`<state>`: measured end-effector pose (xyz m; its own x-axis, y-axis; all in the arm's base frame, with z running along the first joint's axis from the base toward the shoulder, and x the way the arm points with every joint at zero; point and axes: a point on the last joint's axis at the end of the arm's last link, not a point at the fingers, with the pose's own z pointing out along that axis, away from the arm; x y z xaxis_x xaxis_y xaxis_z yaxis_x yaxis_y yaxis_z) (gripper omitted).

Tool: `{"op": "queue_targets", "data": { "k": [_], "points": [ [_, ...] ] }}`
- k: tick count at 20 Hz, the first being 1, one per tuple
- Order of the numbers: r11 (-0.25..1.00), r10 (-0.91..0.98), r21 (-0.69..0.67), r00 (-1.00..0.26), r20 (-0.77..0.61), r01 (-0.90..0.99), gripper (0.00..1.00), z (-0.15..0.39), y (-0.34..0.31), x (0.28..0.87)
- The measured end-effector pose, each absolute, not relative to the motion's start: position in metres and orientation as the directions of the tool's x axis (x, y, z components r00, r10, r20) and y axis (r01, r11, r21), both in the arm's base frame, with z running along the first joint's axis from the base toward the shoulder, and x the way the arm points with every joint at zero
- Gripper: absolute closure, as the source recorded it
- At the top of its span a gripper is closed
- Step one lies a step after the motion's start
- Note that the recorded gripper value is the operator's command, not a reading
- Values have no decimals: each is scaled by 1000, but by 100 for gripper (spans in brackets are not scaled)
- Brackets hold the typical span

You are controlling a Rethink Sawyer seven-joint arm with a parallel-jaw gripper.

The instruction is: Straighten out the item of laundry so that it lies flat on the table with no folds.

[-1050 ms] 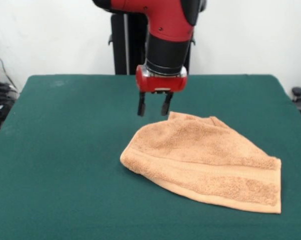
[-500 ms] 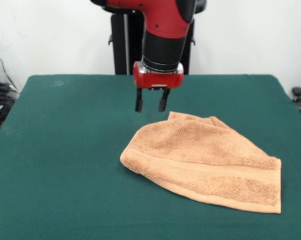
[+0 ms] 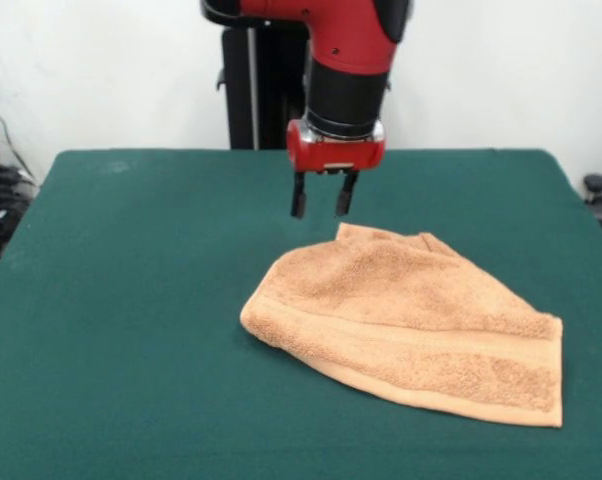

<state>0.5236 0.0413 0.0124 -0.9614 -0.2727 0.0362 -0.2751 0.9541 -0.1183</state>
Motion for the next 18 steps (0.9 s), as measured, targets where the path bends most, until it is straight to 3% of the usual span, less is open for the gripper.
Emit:
{"op": "queue_targets", "data": {
  "k": [7,18],
  "points": [
    [949,-299,-110,-954,-8,-296,0,10,56,516],
    [947,-319,-110,-929,-189,-303,0,9,68,528]
  ]
}}
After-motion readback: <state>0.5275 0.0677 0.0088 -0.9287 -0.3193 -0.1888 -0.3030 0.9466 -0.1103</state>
